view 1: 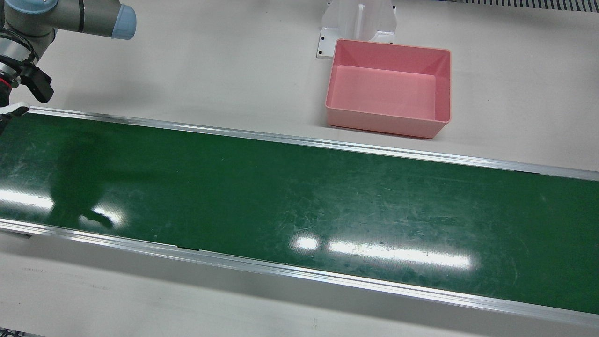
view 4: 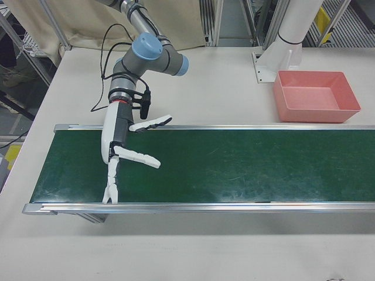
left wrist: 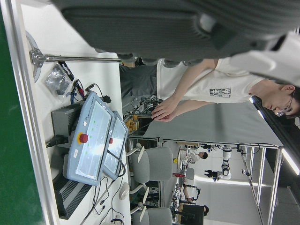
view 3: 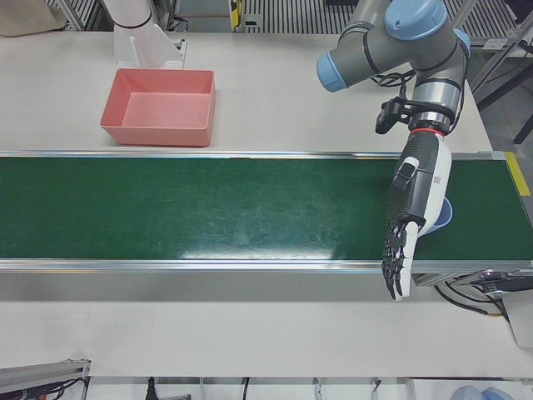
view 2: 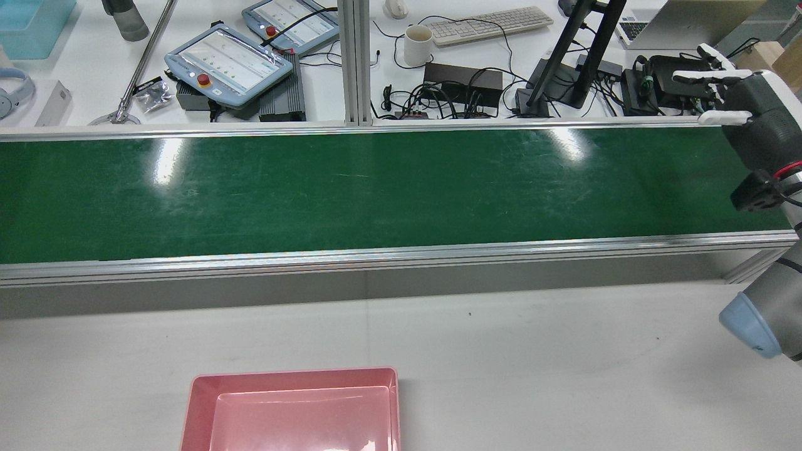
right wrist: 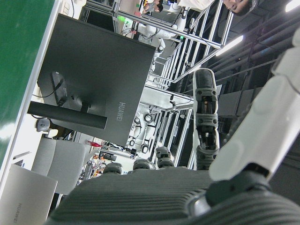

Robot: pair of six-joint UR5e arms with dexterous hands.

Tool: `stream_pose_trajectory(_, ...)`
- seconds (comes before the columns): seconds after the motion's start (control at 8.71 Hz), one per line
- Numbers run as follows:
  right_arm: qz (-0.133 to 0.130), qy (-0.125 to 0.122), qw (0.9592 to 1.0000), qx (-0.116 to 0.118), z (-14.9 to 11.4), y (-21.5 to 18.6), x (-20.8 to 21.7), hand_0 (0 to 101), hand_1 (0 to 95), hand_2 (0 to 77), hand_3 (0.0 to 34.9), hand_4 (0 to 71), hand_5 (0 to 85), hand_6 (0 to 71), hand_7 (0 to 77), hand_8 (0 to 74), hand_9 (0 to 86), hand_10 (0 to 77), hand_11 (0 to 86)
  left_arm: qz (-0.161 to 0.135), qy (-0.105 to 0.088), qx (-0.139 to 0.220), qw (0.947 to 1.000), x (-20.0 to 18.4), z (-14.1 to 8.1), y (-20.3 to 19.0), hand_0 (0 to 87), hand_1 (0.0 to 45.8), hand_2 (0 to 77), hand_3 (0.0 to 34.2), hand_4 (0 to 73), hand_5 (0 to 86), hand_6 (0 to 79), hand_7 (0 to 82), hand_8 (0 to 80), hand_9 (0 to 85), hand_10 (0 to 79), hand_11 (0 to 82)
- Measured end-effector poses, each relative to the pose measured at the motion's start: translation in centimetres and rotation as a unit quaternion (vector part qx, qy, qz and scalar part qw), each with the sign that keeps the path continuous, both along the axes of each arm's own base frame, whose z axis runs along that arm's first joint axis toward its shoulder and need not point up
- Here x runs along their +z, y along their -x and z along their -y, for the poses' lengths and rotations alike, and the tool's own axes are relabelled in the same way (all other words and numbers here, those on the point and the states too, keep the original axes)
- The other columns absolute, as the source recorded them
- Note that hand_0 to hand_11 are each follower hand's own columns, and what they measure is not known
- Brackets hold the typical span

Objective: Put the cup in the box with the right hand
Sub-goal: 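Raise the right hand above the conveyor near its far end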

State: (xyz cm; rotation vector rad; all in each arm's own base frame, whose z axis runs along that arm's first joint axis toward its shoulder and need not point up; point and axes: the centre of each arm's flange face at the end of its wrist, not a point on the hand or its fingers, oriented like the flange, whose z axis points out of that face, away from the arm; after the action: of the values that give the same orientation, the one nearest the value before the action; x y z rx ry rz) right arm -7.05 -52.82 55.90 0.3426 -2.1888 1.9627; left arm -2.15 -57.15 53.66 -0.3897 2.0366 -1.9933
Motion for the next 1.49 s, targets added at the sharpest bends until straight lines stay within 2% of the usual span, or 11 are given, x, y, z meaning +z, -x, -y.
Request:
stream_pose_trajectory(0.11,-0.001,0.002,1.0000,-0.002,0.1,0.6,-0.4,48,0.5,1.1,6.6,44.2,1.1,1.1,13.1,0.5,1.6,0.5,1.1,0.000,0.000,0.000,1.0000,0.0,0.0,0.0,0.0,0.5,0.5,0.0,0.0,0.0,0.0,0.0,0.0,0.0,0.0,0.0)
stream_pose_trajectory(0.23,0.008,0.001,1.0000,0.000,0.2,0.9,-0.7,48,0.5,1.1,7.7,31.6,1.1,1.1,11.4,0.5,1.6,0.5,0.5,0.000,0.000,0.000,1.0000,0.0,0.0,0.0,0.0,0.5,0.5,0.0,0.0,0.0,0.0,0.0,0.0,0.0,0.0,0.0)
stream_pose_trajectory(0.34,0.023,0.003,0.9997,-0.001,0.1,1.5,-0.5,48,0.5,1.1,7.7,22.4,0.5,1.1,12.0,0.5,1.6,0.5,0.5,0.000,0.000,0.000,1.0000,0.0,0.0,0.0,0.0,0.5,0.5,0.0,0.0,0.0,0.0,0.0,0.0,0.0,0.0,0.0)
stream_pose_trajectory(0.46,0.036,0.003,0.9993,-0.004,0.1,2.1,-0.5,47,0.5,1.1,7.8,26.7,0.5,1.1,12.0,0.5,1.6,0.5,0.5,0.000,0.000,0.000,1.0000,0.0,0.0,0.0,0.0,0.5,0.5,0.0,0.0,0.0,0.0,0.0,0.0,0.0,0.0,0.0)
stream_pose_trajectory(0.92,0.062,-0.013,0.9978,-0.017,0.9,8.1,-3.5,46,0.5,1.1,8.9,26.7,0.5,1.1,13.6,0.5,1.6,1.6,1.1,0.000,0.000,0.000,1.0000,0.0,0.0,0.0,0.0,0.5,0.5,0.0,0.0,0.0,0.0,0.0,0.0,0.0,0.0,0.0)
stream_pose_trajectory(1.03,0.063,-0.012,0.9978,-0.015,0.9,9.7,-4.3,47,0.5,1.1,9.0,28.4,0.5,1.1,13.6,0.5,1.6,1.6,4.4,0.000,0.000,0.000,1.0000,0.0,0.0,0.0,0.0,0.5,0.5,0.0,0.0,0.0,0.0,0.0,0.0,0.0,0.0,0.0)
stream_pose_trajectory(1.15,0.062,-0.008,0.9980,-0.011,0.9,11.0,-5.1,47,0.5,1.1,8.9,30.5,0.5,1.1,14.2,0.5,1.6,1.6,1.6,0.000,0.000,0.000,1.0000,0.0,0.0,0.0,0.0,0.5,0.5,0.0,0.0,0.0,0.0,0.0,0.0,0.0,0.0,0.0)
stream_pose_trajectory(1.26,0.058,-0.003,0.9983,-0.007,1.0,11.9,-6.0,47,0.5,1.1,7.9,34.4,1.1,1.1,15.8,0.5,1.6,1.6,2.2,0.000,0.000,0.000,1.0000,0.0,0.0,0.0,0.0,0.5,0.5,0.0,0.0,0.0,0.0,0.0,0.0,0.0,0.0,0.0)
stream_pose_trajectory(1.49,0.045,0.013,0.9989,-0.004,1.2,12.6,-7.7,47,0.5,1.1,7.9,37.1,0.5,1.1,18.0,0.5,1.6,1.1,1.6,0.000,0.000,0.000,1.0000,0.0,0.0,0.0,0.0,0.5,0.5,0.0,0.0,0.0,0.0,0.0,0.0,0.0,0.0,0.0)
